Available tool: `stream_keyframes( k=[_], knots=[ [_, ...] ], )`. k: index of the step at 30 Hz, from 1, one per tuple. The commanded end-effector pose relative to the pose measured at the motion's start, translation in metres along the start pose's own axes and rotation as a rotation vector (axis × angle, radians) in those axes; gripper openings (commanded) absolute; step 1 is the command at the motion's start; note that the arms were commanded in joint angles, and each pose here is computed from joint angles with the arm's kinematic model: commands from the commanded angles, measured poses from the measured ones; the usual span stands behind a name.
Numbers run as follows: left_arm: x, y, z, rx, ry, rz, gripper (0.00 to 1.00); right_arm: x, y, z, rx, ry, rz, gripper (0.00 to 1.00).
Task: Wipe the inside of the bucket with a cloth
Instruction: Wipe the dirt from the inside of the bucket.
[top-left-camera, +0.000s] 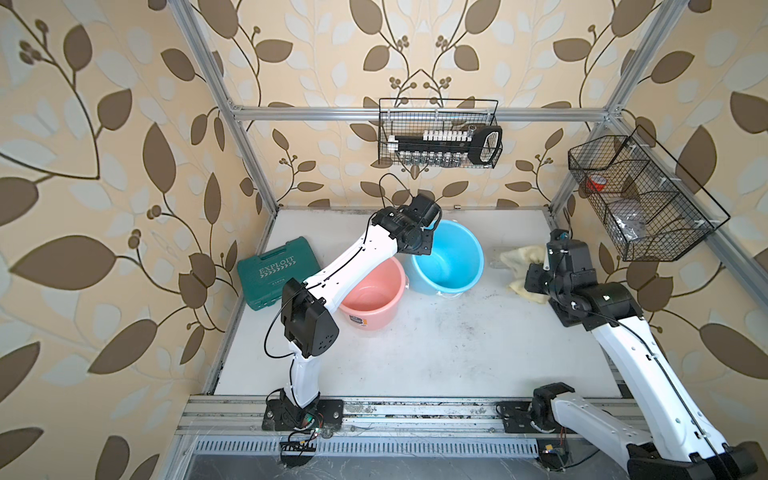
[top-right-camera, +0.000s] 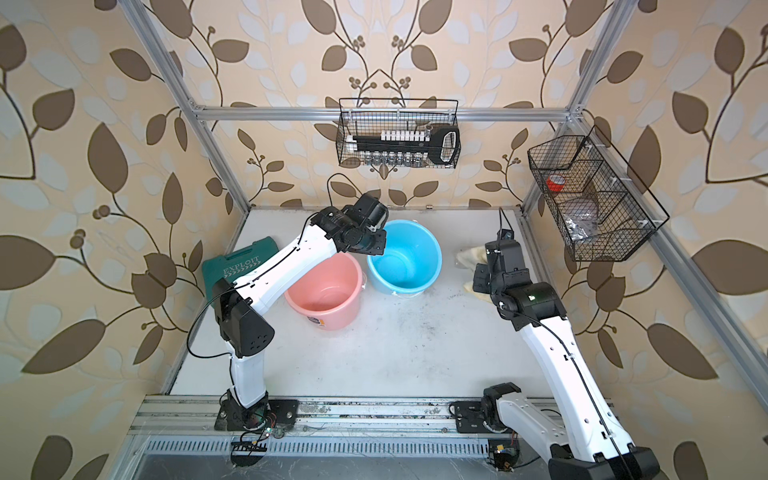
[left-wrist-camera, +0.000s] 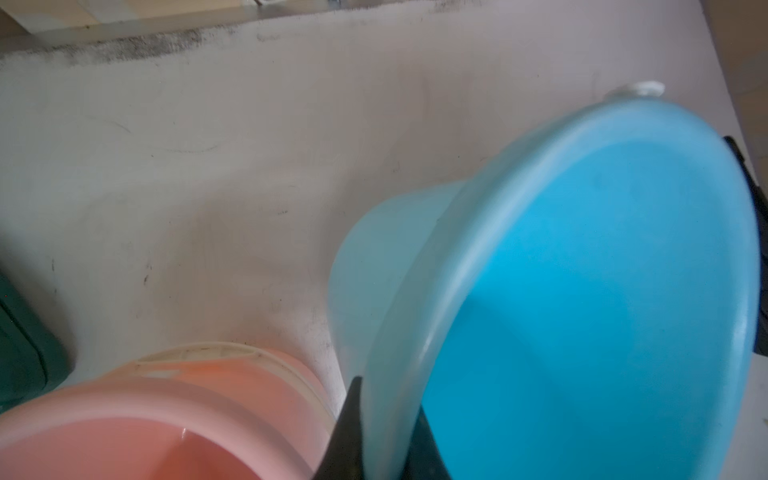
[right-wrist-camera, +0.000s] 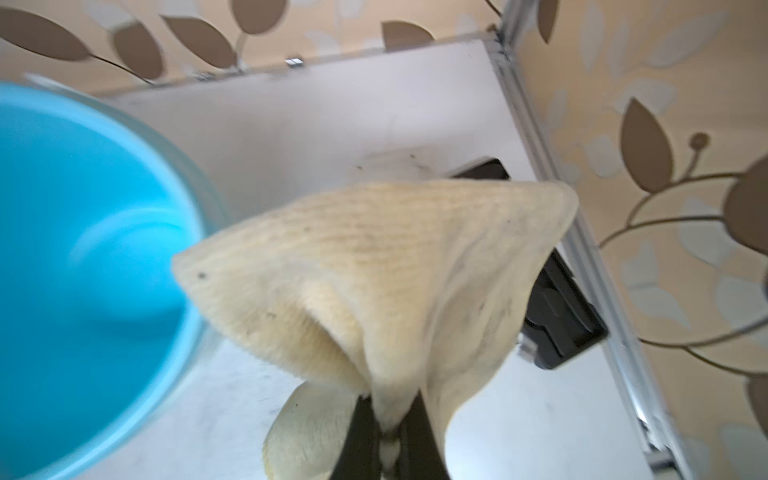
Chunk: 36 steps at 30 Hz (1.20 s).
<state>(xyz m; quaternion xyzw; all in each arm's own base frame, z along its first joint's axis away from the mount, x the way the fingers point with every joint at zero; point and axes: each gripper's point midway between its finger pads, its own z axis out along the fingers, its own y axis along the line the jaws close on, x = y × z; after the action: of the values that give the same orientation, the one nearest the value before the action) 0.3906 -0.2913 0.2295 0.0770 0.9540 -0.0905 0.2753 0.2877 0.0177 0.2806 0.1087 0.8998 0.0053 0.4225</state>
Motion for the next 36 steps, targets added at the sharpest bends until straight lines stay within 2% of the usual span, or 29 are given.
stream_keyframes(
  k=[1,7,11,16,21,26,28,31,36],
  knots=[
    [-0.018,-0.016,-0.031,0.122,-0.086,-0.016,0.00,-0.047,0.069,-0.016,-0.342,-0.060,0.035,0.00],
    [-0.009,-0.025,-0.025,0.174,-0.039,-0.017,0.00,-0.058,0.112,0.006,-0.474,0.001,0.023,0.00],
    [-0.009,-0.040,-0.028,0.271,-0.056,-0.031,0.00,-0.043,0.138,0.030,-0.491,0.056,-0.020,0.00],
    [-0.006,-0.051,-0.026,0.327,-0.020,-0.055,0.00,-0.020,0.155,0.063,-0.446,0.105,-0.033,0.00],
    [-0.003,-0.062,-0.030,0.395,0.012,-0.089,0.00,0.007,0.151,0.105,-0.335,0.186,-0.019,0.00],
    [0.003,-0.073,-0.039,0.470,0.038,-0.115,0.00,0.019,0.137,0.132,-0.227,0.193,-0.002,0.00],
    [0.006,-0.075,-0.042,0.494,0.049,-0.119,0.00,0.018,0.139,0.137,-0.224,0.182,0.010,0.00],
    [0.008,-0.077,-0.043,0.506,0.045,-0.116,0.00,0.014,0.154,0.139,-0.294,0.176,0.038,0.00],
    [0.006,-0.077,-0.044,0.509,0.038,-0.123,0.00,0.011,0.203,0.123,-0.534,0.190,0.007,0.00]
  ],
)
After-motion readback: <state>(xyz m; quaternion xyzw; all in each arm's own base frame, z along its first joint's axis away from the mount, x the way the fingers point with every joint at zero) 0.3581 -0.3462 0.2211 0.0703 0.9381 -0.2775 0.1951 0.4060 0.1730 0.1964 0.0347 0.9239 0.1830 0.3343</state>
